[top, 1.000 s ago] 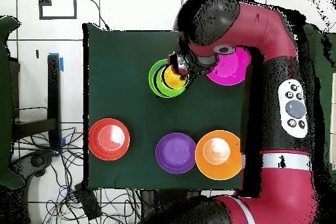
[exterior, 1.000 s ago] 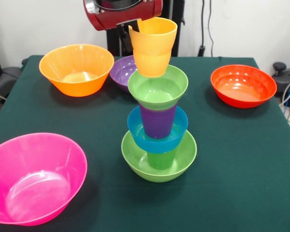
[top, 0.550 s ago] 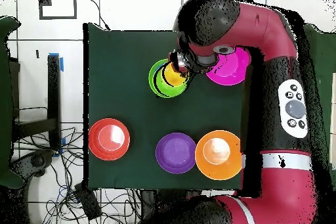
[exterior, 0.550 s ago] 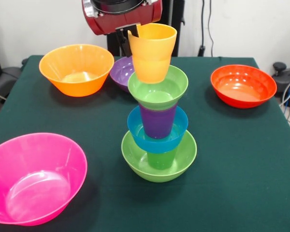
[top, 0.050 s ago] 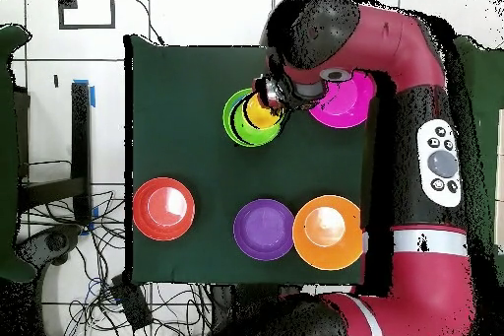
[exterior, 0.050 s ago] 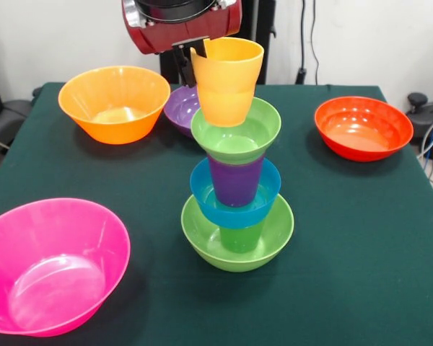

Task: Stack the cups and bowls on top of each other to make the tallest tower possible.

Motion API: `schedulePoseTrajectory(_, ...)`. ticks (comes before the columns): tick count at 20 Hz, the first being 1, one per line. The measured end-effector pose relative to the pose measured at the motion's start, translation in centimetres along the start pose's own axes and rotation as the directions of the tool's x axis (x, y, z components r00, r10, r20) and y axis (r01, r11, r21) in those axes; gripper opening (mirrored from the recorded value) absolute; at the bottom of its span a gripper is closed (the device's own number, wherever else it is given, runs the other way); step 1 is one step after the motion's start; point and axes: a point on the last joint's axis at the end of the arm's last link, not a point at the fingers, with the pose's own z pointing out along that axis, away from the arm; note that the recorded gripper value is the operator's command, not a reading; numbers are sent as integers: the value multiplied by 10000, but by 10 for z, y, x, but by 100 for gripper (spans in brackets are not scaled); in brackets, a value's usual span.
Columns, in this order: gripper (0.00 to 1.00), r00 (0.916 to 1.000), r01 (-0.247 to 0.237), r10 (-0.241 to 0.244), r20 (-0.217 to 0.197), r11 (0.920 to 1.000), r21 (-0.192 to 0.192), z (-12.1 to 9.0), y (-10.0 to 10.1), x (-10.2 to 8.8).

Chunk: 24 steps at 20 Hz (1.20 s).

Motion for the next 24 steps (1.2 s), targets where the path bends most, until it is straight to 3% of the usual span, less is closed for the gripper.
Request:
schedulePoseTrajectory(7, 0, 9999, 56, -56, -103, 10000, -19, 10, 3, 2)
schedulePoseTrajectory(14, 0, 9998, 154, -154, 110, 9999, 37, 27, 6, 1)
schedulePoseTrajectory(24, 0, 9998, 171, -171, 59, 9998, 36, 33, 7, 3)
